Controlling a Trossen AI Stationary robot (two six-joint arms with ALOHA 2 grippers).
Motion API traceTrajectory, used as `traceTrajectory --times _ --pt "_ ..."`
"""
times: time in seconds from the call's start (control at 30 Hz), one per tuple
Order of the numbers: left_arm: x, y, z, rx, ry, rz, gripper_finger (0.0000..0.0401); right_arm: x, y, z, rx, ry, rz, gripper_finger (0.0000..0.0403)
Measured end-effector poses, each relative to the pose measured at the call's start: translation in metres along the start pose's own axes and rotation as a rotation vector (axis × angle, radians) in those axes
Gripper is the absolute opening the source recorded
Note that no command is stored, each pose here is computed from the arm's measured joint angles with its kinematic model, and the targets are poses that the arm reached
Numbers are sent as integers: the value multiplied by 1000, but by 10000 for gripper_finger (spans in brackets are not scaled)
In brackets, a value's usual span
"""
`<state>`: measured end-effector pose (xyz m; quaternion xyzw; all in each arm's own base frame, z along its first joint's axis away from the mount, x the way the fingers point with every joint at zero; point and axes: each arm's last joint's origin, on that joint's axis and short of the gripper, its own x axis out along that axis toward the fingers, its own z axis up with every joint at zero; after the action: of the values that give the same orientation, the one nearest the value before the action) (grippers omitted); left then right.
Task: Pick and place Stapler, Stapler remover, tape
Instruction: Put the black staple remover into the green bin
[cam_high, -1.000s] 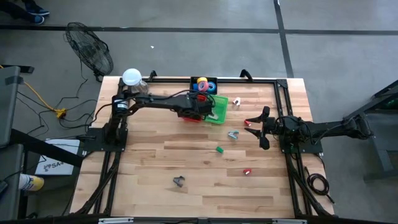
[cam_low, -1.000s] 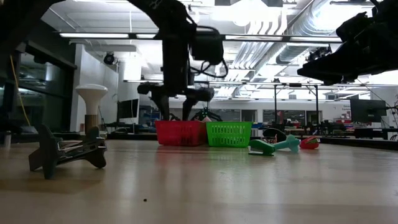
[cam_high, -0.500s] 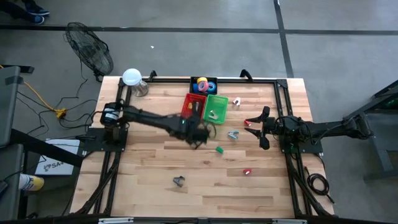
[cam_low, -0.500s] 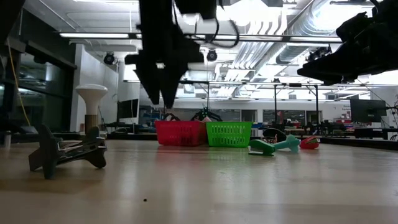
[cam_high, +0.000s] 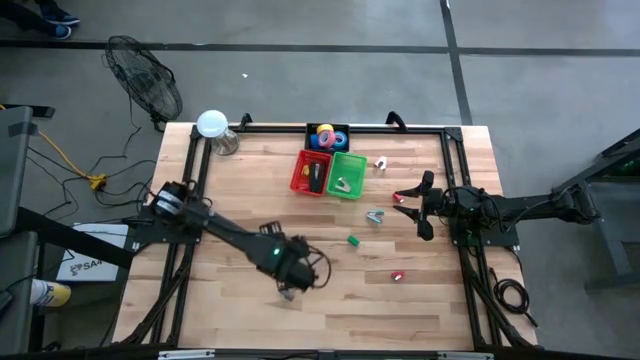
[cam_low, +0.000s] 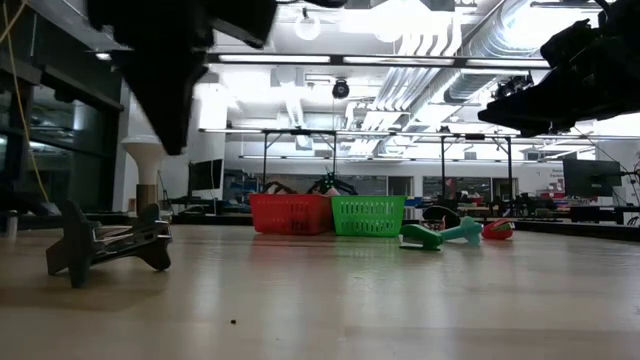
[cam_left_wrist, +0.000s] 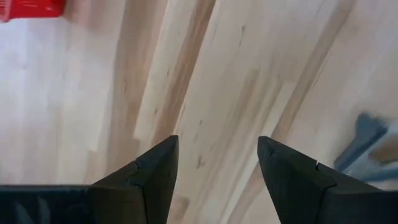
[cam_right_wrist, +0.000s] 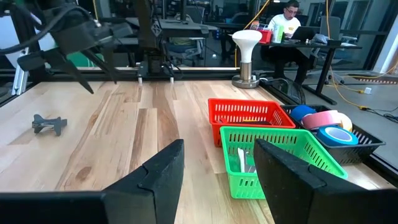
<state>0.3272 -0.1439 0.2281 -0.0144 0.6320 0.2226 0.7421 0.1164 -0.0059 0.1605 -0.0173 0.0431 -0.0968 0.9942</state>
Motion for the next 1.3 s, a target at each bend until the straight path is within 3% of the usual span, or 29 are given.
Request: traceTrajectory --times 0.27,0.7,1.07,1.3 --pt "-7 -19 -23 85 -38 15 214 0 0 0 0 0 0 185" --pt "33 -43 -59 127 -6 -100 214 0 0 0 0 0 0 185" --pt "27 -59 -68 195 -76 -181 214 0 0 0 0 0 0 185" --pt "10 -71 -90 265 -153 -198 214 0 0 0 0 0 0 185"
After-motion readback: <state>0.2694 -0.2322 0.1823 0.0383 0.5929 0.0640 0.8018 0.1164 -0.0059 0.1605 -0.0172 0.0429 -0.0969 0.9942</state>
